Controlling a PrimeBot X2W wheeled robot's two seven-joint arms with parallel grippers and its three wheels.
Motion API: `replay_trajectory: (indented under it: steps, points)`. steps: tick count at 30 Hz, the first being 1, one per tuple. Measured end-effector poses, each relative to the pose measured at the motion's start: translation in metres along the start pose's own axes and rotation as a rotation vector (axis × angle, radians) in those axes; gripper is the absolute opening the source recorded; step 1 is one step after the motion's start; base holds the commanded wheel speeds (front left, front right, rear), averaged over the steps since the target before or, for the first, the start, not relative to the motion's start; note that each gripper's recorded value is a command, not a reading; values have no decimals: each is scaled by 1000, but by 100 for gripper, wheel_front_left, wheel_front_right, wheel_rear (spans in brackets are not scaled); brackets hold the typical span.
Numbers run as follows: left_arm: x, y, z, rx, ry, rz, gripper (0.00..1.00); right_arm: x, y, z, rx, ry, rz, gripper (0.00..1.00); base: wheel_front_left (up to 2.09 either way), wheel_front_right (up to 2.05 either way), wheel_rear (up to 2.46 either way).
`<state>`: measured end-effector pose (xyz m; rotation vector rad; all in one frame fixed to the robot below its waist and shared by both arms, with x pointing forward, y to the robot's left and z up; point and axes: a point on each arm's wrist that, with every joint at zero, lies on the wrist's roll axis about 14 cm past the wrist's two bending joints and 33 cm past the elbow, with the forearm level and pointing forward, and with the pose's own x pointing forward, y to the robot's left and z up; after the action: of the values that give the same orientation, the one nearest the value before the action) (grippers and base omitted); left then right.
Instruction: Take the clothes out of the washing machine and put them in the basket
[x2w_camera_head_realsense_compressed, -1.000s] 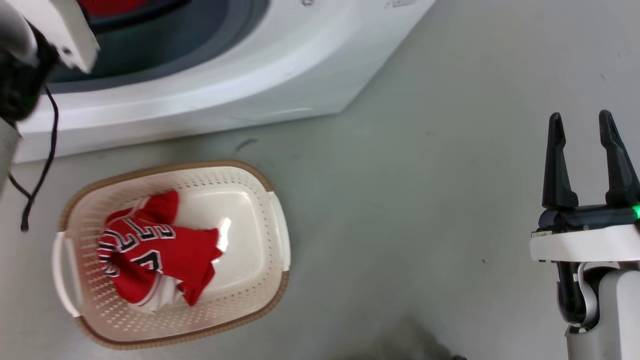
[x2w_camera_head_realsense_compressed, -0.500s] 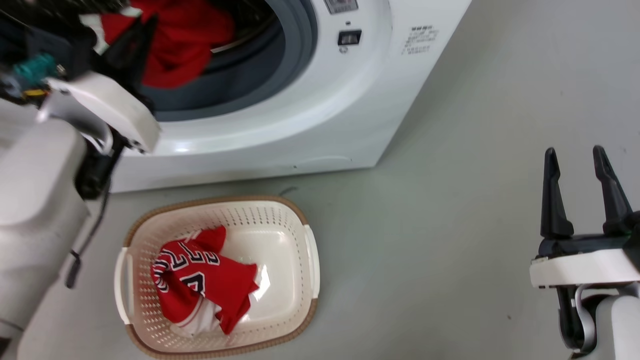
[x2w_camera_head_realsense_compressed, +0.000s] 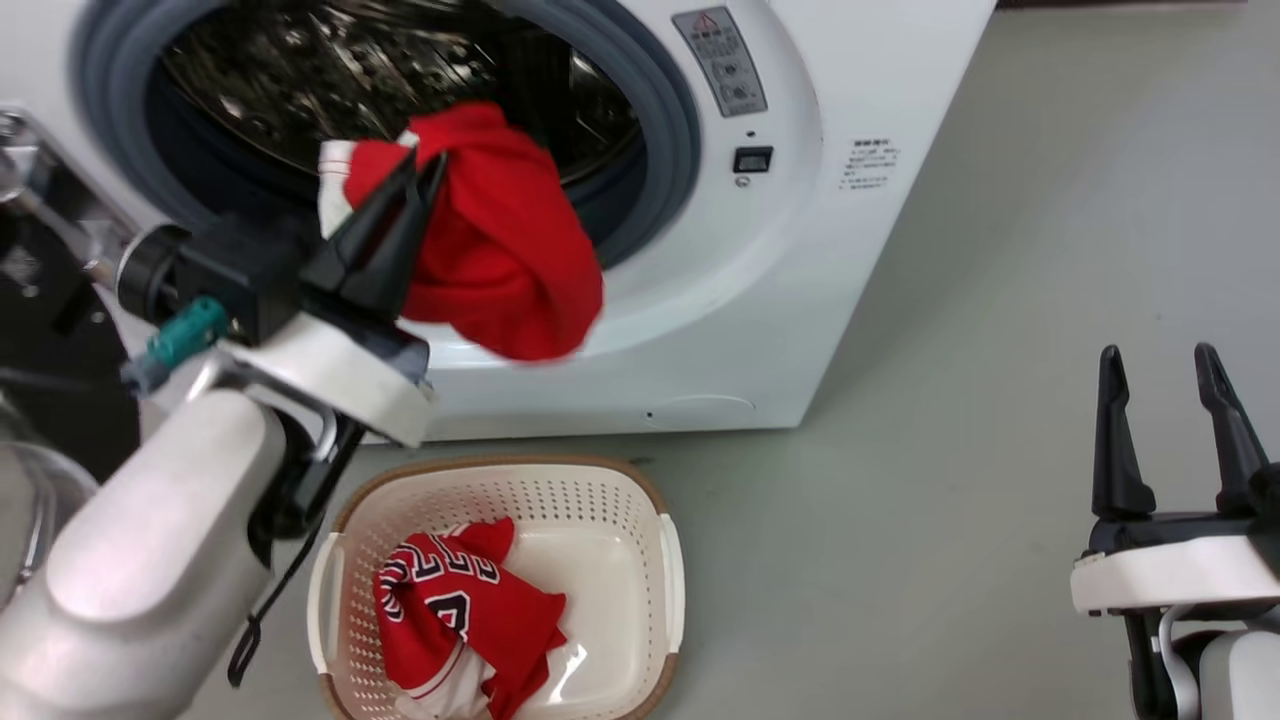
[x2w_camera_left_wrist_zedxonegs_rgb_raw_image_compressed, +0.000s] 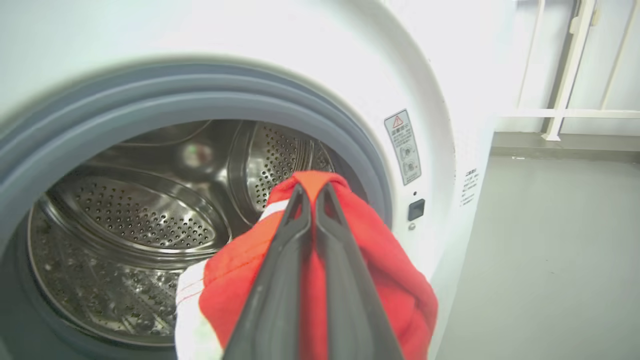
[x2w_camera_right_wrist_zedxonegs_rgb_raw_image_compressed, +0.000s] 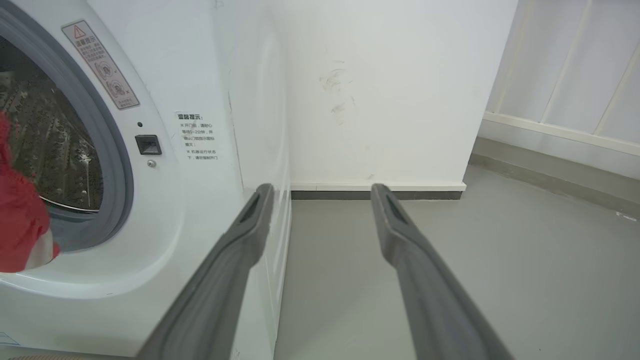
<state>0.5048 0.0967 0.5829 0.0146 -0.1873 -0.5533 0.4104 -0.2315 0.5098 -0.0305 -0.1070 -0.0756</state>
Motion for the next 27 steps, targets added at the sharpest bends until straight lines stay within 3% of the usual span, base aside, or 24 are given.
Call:
replay_trajectory:
  steps: [5, 11, 27]
  points:
    - [-26, -15, 12, 0, -19, -9, 0, -1, 6, 8, 8, -20, 17, 100, 0, 0, 0]
    - [-56, -38, -15, -49, 78, -36, 0, -5, 11, 1, 16, -1, 31, 100, 0, 0, 0]
    - [-119, -106, -188, -173, 615, -189, 0, 1, 2, -24, -15, 63, 8, 100, 0, 0, 0]
